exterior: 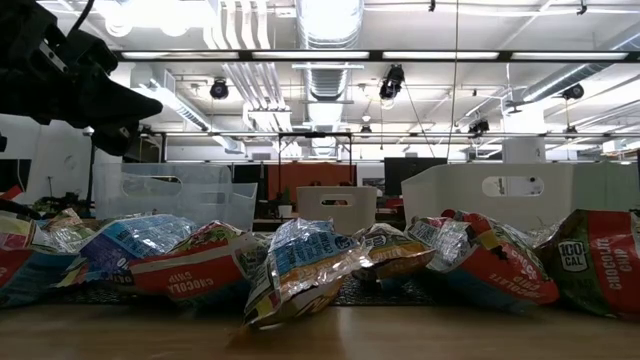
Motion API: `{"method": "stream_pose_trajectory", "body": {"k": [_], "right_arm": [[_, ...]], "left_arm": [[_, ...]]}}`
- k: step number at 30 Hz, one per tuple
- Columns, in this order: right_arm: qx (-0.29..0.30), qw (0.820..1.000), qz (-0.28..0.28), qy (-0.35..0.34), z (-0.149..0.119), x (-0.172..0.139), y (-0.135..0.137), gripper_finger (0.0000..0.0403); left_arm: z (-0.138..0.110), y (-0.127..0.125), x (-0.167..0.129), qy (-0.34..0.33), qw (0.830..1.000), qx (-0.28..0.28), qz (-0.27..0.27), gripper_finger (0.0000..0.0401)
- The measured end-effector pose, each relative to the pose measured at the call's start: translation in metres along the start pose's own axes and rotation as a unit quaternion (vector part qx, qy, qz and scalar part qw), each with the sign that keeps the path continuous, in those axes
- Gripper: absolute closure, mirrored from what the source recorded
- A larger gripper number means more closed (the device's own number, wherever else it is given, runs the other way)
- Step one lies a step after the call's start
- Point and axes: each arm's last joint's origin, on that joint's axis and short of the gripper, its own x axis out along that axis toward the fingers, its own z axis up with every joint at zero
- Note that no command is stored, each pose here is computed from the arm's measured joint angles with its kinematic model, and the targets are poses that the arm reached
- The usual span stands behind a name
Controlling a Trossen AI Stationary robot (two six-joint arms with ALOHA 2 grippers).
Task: Pick and place Granola Bars by type
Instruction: Put the red granola bar into the transparent bin
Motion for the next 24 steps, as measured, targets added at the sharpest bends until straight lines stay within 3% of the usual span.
{"method": "stream_pose_trajectory", "body": {"k": [7, 13, 16, 20, 22, 24], "right_arm": [[-0.142, 0.99, -0.003, -0.016, 0.0012, -0.0005, -0.0005, 0.0394], [-0.304, 0.952, -0.003, -0.031, 0.0023, -0.0042, 0.0012, 0.0394], [-0.412, 0.911, -0.001, -0.032, 0.0024, -0.0068, 0.0036, 0.0394], [-0.552, 0.833, 0.0, -0.03, 0.0024, -0.009, 0.0055, 0.0394], [-0.607, 0.794, -0.002, -0.031, 0.0042, -0.0092, 0.0058, 0.0394], [-0.641, 0.767, -0.006, -0.033, 0.0067, -0.0091, 0.0057, 0.0394]], "left_arm": [[0.0, 0.0, 0.0, 0.0, 1.0, 0.0, 0.0, 0.0401], [-0.0001, 0.0, 0.0, 0.0, 1.0, 0.0, 0.0, 0.0401], [-0.0001, 0.0, 0.0, 0.0, 1.0, 0.0, 0.0, 0.0401], [0.0, 0.0, 0.0, 0.0, 1.0, 0.0, 0.0, 0.0401], [-0.0001, 0.0, 0.0, 0.0, 1.0, 0.0, 0.0, 0.0401], [-0.0001, 0.0001, 0.0, 0.001, 1.0, 0.0, 0.0, 0.0401]]}}
